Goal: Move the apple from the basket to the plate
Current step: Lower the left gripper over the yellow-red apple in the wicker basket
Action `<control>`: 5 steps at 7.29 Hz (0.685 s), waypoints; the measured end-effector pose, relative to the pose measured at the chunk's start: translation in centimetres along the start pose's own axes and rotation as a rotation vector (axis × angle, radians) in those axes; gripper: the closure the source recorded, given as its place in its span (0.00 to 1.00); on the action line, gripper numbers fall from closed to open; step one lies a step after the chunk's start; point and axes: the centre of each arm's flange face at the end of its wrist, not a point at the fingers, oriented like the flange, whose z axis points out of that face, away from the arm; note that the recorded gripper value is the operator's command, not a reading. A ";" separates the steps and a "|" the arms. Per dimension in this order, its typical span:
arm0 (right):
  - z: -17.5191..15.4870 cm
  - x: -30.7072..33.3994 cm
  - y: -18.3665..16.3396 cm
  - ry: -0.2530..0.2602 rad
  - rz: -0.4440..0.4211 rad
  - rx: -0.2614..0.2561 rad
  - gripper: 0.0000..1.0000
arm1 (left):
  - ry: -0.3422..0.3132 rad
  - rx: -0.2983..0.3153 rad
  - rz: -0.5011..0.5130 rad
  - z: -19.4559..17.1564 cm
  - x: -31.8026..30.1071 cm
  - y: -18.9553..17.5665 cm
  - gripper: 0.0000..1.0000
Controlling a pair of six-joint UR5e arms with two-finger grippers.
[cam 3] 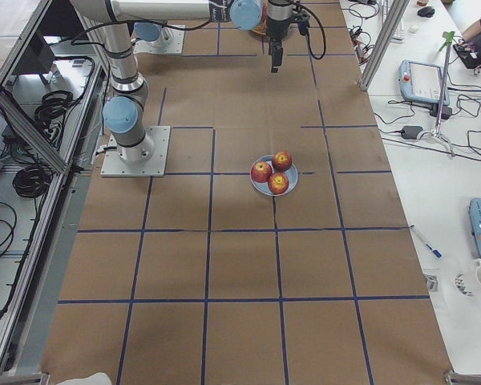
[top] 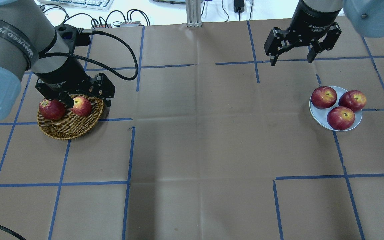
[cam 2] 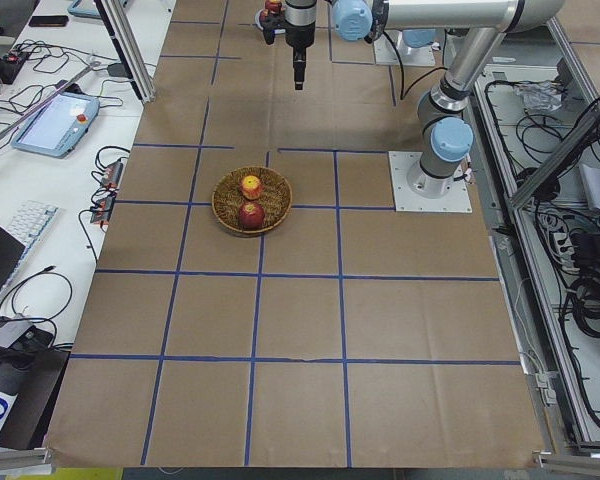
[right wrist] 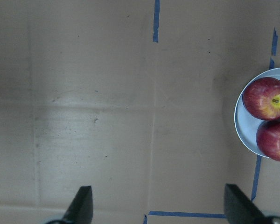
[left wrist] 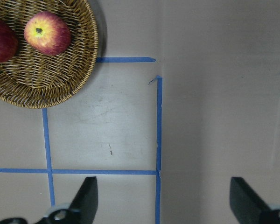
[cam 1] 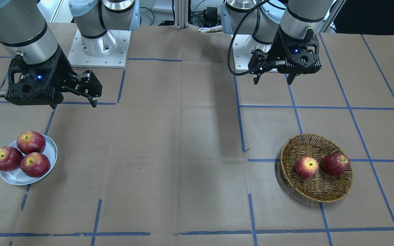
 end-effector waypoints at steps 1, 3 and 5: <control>0.0 0.0 0.0 0.000 0.000 0.000 0.00 | 0.003 -0.003 0.003 0.2 0.0 0.2 0.00; 0.0 0.1 0.0 -0.001 0.002 -0.001 0.00 | 0.010 -0.009 0.006 0.7 0.1 0.3 0.00; 0.0 0.2 0.0 -0.001 0.004 0.000 0.00 | 0.012 -0.015 0.009 0.9 0.1 0.4 0.00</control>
